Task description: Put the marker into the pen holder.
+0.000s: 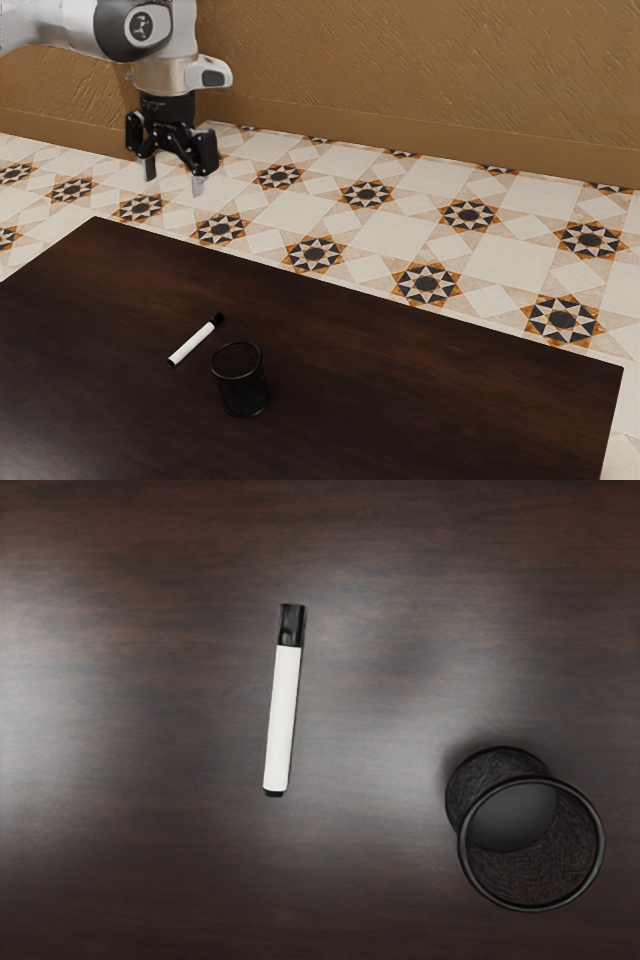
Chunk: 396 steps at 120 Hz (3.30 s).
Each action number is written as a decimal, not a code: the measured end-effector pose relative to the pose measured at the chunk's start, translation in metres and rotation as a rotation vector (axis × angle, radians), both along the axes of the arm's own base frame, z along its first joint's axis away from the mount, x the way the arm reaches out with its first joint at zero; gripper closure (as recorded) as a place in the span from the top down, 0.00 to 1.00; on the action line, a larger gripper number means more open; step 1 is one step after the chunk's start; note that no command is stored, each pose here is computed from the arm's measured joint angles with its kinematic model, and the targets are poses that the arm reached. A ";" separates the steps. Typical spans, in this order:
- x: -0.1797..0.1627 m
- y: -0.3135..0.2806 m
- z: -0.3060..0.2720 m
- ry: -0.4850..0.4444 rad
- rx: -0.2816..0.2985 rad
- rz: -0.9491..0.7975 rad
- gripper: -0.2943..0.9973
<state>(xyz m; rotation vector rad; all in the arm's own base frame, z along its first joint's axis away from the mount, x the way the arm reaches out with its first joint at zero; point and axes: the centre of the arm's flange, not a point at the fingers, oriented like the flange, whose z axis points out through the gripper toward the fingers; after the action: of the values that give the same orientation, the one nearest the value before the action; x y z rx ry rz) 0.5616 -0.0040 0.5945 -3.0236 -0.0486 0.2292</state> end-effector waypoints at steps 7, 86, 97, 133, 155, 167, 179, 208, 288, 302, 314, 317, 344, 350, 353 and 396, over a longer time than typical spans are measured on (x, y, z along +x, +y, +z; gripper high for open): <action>0.004 0.000 -0.001 -0.023 0.000 0.000 0.77; -0.003 0.040 -0.227 -0.020 -0.037 0.059 0.77; -0.011 0.056 -0.256 -0.038 -0.040 0.048 0.77; -0.007 0.065 -0.308 -0.091 -0.047 -0.059 0.77; -0.002 0.062 -0.319 -0.112 -0.062 -0.099 0.77; -0.001 0.058 -0.326 -0.113 -0.067 -0.125 0.77; 0.005 0.057 -0.329 -0.118 -0.068 -0.145 0.76; 0.015 0.058 -0.343 -0.108 -0.073 -0.171 0.70; 0.018 0.065 -0.349 -0.103 -0.090 -0.181 0.42; 0.018 0.065 -0.348 -0.106 -0.094 -0.180 0.34; 0.018 0.065 -0.348 -0.106 -0.096 -0.180 0.29; 0.018 0.065 -0.348 -0.106 -0.097 -0.181 0.27; 0.020 0.064 -0.342 -0.117 -0.091 -0.185 0.22; 0.021 0.064 -0.330 -0.138 -0.088 -0.187 0.21; 0.022 0.063 -0.320 -0.155 -0.086 -0.189 0.21; -0.096 -0.037 -0.148 -0.593 -0.096 -0.356 0.19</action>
<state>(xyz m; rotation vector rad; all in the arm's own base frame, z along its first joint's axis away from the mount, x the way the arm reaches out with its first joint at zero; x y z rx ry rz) 0.4655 -0.0414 0.4466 -2.9999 0.4559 -0.7075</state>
